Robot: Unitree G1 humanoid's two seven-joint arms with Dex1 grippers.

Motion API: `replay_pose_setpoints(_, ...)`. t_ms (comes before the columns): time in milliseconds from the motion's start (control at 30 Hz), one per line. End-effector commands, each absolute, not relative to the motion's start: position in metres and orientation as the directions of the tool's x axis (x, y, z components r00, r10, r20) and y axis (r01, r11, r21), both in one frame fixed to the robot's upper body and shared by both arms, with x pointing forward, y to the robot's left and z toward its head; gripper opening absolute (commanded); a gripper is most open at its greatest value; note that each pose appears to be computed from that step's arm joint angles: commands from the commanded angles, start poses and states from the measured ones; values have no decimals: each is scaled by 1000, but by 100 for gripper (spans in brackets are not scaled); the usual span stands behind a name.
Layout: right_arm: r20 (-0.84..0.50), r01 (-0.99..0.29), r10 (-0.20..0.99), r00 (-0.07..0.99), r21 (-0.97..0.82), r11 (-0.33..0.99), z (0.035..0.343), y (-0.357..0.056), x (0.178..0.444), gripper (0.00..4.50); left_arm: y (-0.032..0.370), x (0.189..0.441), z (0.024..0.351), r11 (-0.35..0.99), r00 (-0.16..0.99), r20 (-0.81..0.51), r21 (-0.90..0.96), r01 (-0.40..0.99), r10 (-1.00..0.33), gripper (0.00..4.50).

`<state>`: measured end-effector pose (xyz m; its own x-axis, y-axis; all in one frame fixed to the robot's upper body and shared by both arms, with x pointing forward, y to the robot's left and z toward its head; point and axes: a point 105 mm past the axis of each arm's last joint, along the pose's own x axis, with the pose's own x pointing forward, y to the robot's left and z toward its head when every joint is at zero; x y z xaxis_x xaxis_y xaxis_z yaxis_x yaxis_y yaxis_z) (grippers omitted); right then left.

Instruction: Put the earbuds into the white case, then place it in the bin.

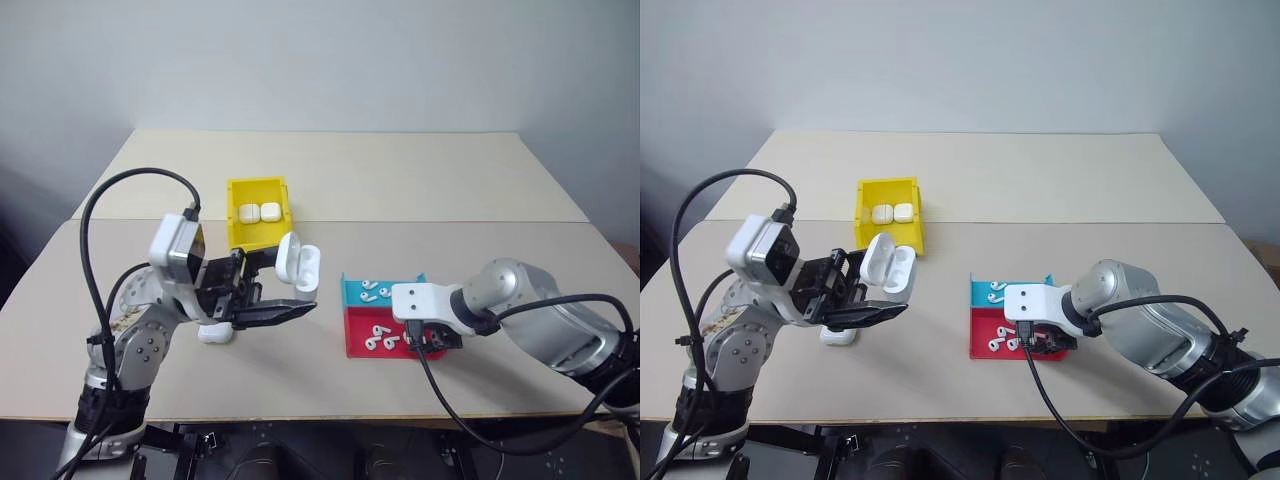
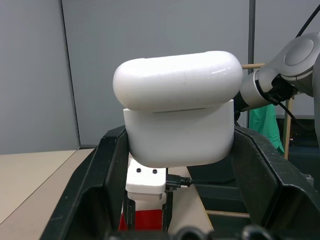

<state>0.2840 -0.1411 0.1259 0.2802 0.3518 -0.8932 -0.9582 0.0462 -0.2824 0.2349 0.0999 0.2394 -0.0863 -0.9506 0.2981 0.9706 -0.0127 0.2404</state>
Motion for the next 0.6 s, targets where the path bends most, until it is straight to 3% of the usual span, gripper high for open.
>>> replay_pose_setpoints(33,-893,-950,331,304,-309,39,131,-142,289,287,98,228,246,-10,-100,306,282,959,-947,277)
replay_pose_setpoints(533,-903,-954,313,294,-299,33,120,-145,296,287,99,225,246,14,-73,306,274,962,-949,277)
replay_pose_setpoints(600,-902,-954,319,292,-297,32,119,-144,296,248,100,225,246,16,-71,305,274,962,-950,277)
